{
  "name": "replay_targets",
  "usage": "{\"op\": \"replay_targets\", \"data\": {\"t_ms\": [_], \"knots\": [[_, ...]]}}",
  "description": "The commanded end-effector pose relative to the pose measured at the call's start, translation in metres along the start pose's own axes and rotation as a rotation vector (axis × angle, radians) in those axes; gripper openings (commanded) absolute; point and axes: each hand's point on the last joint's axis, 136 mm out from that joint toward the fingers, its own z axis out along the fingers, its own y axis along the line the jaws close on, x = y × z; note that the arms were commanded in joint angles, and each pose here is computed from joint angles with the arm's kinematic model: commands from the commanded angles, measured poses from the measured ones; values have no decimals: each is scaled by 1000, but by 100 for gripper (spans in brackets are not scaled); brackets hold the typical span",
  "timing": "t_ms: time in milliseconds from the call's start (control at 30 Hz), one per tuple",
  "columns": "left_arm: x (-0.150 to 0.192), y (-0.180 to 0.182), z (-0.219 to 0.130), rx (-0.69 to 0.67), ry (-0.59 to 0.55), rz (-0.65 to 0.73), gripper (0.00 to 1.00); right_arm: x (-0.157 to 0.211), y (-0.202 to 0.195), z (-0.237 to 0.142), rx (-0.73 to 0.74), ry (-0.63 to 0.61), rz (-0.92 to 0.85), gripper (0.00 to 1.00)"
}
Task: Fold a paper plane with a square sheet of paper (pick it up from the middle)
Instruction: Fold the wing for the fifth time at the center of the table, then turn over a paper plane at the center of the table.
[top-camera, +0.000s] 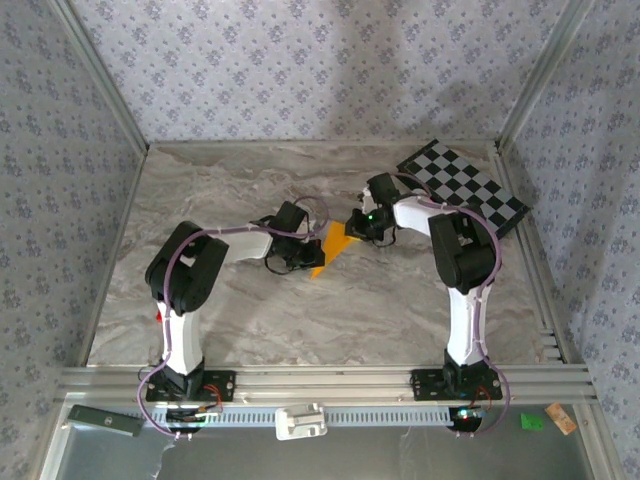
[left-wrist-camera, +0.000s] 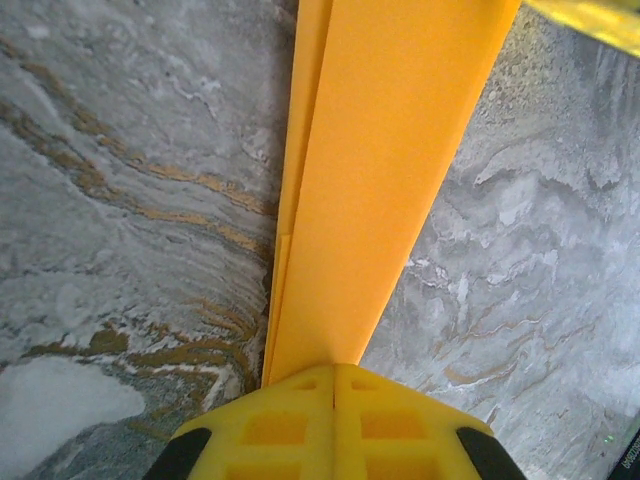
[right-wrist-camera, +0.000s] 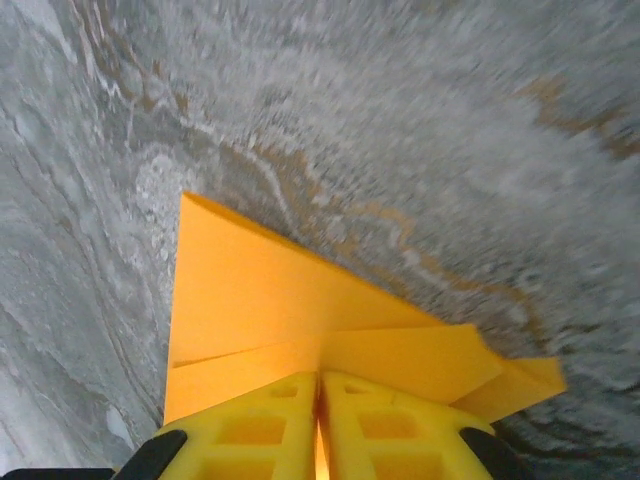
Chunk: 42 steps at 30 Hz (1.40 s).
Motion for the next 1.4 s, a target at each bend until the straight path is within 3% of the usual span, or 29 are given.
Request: {"op": "replay_targets", "data": {"t_ms": [0, 167, 333, 500, 633, 867, 1033, 1367], "knots": [[60, 55, 11, -177, 177, -108, 0, -33, -53, -9, 78, -117, 84, 13], [54, 49, 10, -158, 167, -94, 0, -52, -63, -25, 69, -164, 98, 13], [23, 11, -5, -80, 96, -31, 0, -61, -27, -57, 57, -212, 10, 14], [-23, -45, -46, 21, -51, 41, 24, -50, -4, -83, 95, -238, -4, 19], [-50, -55, -87, 16, -180, 35, 44, -37, 3, -93, 136, -238, 19, 29], [-62, -6, -148, -217, -328, 31, 61, -6, 23, -90, 230, -168, 24, 46], [-63, 29, -180, -298, -431, -28, 71, 18, 27, -82, 335, -126, 140, 59], [-53, 81, -199, -339, -511, -155, 83, 53, 46, -35, 322, -52, 327, 63]]}}
